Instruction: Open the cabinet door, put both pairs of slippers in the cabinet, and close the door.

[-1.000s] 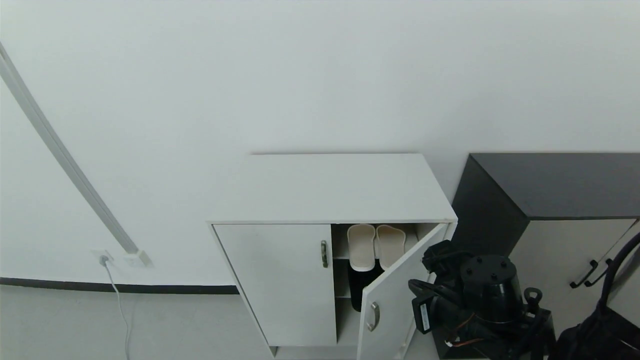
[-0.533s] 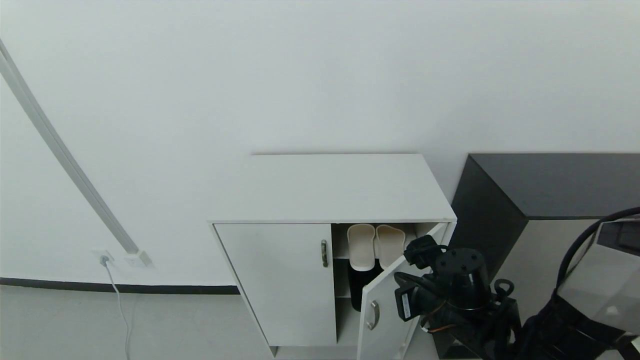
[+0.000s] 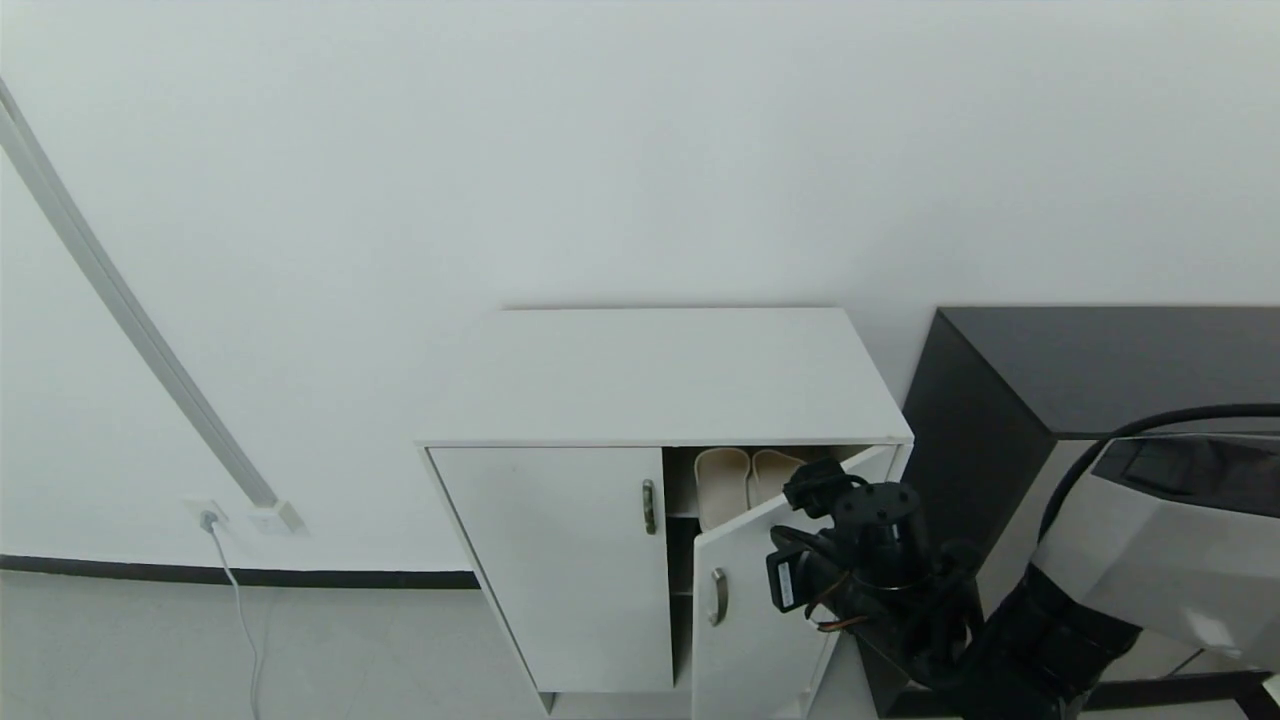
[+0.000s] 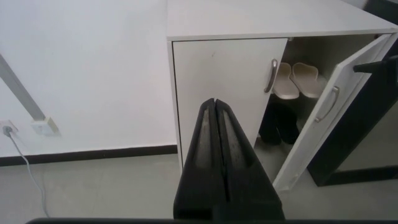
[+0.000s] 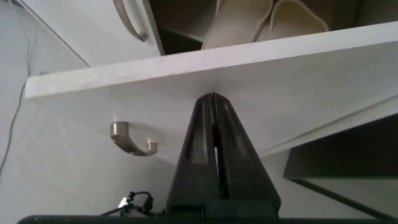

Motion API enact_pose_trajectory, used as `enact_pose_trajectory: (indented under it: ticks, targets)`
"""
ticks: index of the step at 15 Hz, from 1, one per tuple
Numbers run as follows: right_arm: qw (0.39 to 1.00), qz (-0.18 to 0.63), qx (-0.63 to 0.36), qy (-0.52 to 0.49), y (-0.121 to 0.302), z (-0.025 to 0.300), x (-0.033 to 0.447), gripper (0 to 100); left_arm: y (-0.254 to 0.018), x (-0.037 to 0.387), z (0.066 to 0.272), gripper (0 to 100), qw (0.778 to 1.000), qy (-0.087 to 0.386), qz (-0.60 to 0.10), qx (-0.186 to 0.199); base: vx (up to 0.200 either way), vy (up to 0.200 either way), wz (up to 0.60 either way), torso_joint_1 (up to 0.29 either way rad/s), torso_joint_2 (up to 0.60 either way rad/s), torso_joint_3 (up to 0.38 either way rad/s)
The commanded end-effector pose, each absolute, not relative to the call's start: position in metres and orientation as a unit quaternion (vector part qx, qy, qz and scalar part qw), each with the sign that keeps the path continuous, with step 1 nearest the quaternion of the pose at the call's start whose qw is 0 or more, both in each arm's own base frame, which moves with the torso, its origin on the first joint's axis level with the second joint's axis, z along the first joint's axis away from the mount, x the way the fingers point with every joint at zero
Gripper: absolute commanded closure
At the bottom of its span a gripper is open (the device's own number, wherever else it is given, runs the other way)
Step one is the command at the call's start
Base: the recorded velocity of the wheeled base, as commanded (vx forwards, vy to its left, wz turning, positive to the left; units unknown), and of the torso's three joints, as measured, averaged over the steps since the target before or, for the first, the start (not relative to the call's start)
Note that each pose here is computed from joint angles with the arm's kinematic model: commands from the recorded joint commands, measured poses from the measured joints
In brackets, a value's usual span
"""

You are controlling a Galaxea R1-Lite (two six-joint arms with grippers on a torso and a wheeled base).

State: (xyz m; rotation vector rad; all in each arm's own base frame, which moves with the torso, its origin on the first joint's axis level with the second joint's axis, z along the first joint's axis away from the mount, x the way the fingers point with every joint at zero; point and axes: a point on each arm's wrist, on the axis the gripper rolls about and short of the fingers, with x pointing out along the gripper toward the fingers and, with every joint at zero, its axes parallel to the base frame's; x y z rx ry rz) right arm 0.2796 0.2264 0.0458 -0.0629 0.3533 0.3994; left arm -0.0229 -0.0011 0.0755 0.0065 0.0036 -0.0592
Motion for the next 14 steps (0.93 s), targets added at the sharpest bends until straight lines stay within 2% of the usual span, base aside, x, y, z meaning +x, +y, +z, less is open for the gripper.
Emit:
enact_pose_trajectory:
  ticks: [1,14]
  targets:
    - [0.964,0.192,-0.034,0.182,0.229,0.034,0.289,100,-0.001,-0.023,0.075,100,1.000,0.002,-0.030,0.003,0.000,0.000,0.00,0.000,0.00,0.000]
    - [0.972,0.162,-0.022,0.167,0.232,0.015,0.333,100,-0.001,-0.023,0.075,100,1.000,0.002,-0.030,0.003,0.000,0.000,0.00,0.000,0.00,0.000]
